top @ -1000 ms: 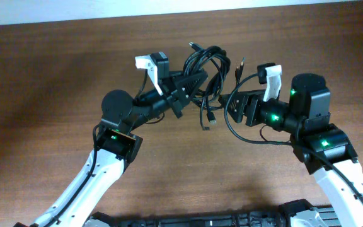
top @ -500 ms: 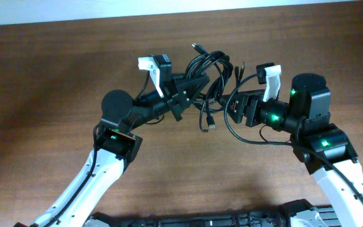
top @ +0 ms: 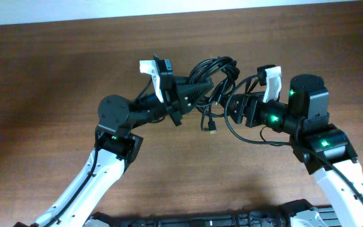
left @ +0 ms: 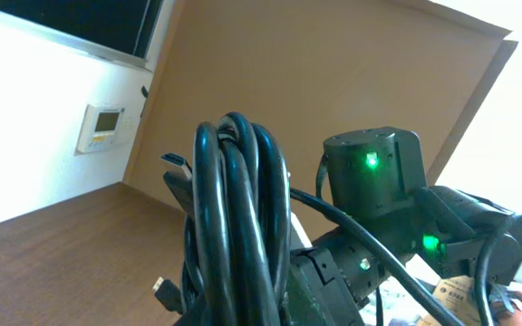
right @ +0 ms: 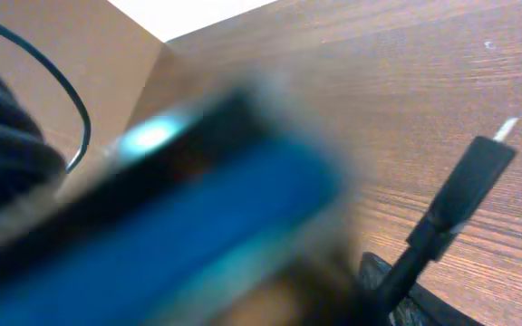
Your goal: Untangle cables
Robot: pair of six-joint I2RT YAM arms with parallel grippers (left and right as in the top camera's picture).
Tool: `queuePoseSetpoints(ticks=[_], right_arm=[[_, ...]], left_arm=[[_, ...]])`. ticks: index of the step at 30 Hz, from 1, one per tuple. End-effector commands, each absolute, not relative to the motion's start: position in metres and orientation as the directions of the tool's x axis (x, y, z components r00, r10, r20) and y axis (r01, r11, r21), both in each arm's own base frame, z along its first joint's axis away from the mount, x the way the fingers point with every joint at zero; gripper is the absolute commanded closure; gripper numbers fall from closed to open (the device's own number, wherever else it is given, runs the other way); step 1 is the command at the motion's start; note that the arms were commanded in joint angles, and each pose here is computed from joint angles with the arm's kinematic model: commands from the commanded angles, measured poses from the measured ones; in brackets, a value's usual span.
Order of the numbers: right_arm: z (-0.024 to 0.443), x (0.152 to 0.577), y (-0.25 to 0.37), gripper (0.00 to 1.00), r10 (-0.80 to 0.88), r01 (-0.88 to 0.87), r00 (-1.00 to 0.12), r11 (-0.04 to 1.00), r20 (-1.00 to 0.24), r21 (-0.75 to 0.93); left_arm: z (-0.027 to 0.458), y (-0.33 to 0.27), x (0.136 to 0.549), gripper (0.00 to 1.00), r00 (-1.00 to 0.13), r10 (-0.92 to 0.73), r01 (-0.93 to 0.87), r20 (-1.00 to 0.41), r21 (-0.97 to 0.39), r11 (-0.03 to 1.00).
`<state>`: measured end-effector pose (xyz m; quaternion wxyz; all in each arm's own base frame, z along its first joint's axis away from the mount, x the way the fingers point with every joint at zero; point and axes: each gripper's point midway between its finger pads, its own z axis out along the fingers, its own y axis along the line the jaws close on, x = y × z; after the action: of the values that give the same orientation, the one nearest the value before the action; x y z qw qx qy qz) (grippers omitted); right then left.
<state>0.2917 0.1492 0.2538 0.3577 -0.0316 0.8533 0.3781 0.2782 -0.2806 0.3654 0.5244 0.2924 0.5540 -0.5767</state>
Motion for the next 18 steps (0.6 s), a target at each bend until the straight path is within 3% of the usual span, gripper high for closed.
queuePoseSetpoints(ticks=[1, 5, 13, 18], right_arm=[[0.247, 0.301, 0.134, 0.3, 0.245, -0.251, -0.723, 0.777, -0.645, 0.577], [0.227, 0.3, 0.115, 0.3, 0.262, -0.138, -0.742, 0.84, -0.616, 0.524], [0.225, 0.298, 0.114, 0.3, 0.262, -0.129, -0.748, 0.844, -0.61, 0.52], [0.233, 0.291, 0.112, 0.3, 0.263, -0.138, -0.737, 0.843, -0.623, 0.52]], left_arm=[[0.378, -0.282, 0.268, 1.0, -0.238, -0.281, 0.95, -0.93, -0.283, 0.13], [0.387, -0.28, 0.265, 1.0, -0.193, -0.304, 0.963, -0.933, -0.24, 0.123], [0.393, -0.278, 0.263, 1.0, -0.165, -0.32, 0.969, -0.933, -0.214, 0.125], [0.393, -0.254, 0.288, 1.0, -0.138, -0.338, 0.952, -0.931, -0.219, 0.215]])
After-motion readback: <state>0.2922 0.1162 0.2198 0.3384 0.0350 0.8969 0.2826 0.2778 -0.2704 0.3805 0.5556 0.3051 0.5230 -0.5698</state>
